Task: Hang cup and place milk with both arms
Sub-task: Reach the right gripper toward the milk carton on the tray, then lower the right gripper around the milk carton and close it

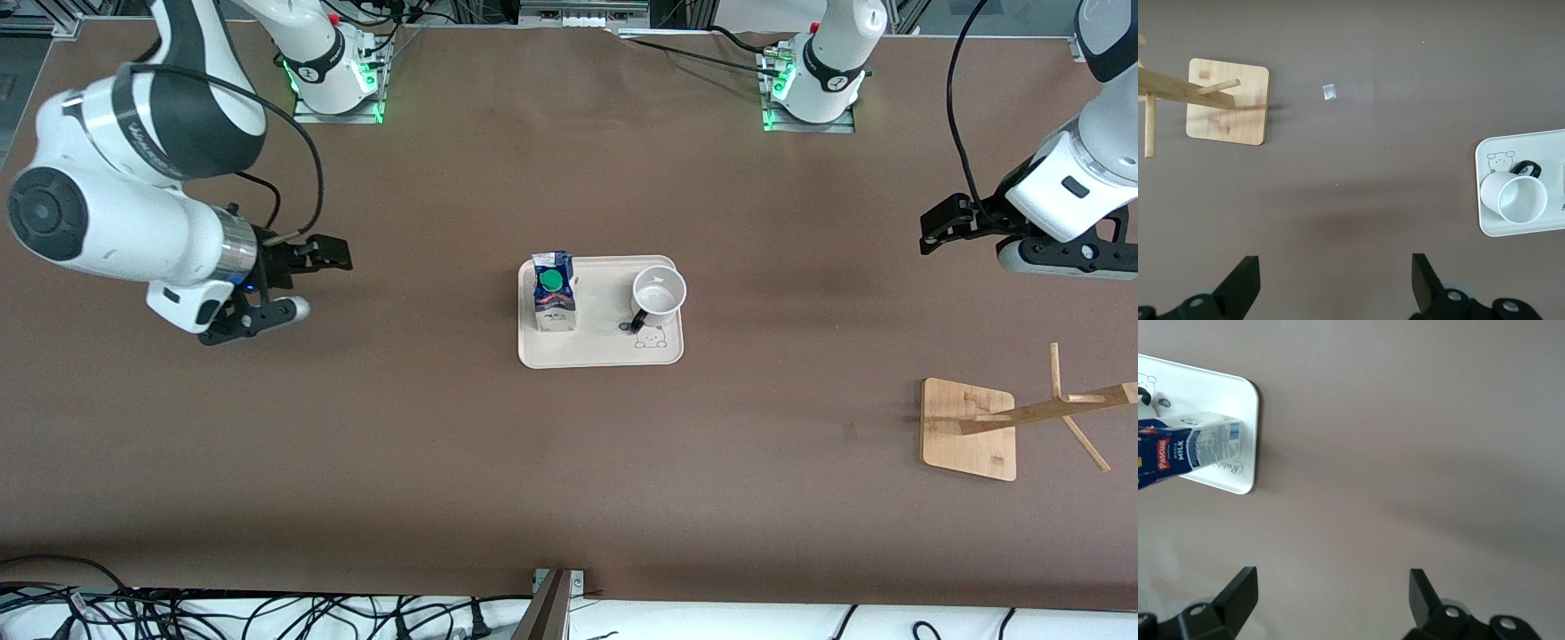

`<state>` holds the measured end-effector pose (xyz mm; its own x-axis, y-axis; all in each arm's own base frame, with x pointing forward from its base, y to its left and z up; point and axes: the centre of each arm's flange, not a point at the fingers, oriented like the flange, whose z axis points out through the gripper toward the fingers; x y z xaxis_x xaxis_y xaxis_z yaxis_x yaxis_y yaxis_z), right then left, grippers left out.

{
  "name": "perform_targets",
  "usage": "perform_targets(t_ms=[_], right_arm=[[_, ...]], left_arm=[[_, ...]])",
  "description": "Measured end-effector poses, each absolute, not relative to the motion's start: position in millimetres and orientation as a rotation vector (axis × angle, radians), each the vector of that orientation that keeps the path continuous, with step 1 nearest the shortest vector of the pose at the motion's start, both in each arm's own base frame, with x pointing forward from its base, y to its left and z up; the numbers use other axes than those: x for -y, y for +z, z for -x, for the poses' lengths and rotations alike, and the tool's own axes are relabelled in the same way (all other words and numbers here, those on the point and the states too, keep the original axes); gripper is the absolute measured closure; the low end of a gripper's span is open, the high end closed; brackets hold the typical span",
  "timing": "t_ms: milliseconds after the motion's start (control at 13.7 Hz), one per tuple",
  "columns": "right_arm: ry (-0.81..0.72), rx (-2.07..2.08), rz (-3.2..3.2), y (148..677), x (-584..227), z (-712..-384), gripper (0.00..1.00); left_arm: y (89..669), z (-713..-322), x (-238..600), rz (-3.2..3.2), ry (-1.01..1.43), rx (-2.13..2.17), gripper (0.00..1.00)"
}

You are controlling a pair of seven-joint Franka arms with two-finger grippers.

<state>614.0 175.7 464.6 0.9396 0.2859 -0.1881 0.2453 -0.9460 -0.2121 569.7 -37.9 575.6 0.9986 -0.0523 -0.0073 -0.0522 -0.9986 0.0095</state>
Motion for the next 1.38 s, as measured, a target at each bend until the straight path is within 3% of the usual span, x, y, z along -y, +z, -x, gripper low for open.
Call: perform_targets(t_ms=[510, 1383], right_arm=[[0.261, 0.224, 2.973, 445, -325, -576, 0.00], [0.213, -0.046, 2.994, 407, -440, -525, 0.00]], left_arm=[[575, -570, 37, -3.131, -0.012, 0.080, 0.00], [575, -571, 38, -3.131, -0.013, 0.081, 0.00]])
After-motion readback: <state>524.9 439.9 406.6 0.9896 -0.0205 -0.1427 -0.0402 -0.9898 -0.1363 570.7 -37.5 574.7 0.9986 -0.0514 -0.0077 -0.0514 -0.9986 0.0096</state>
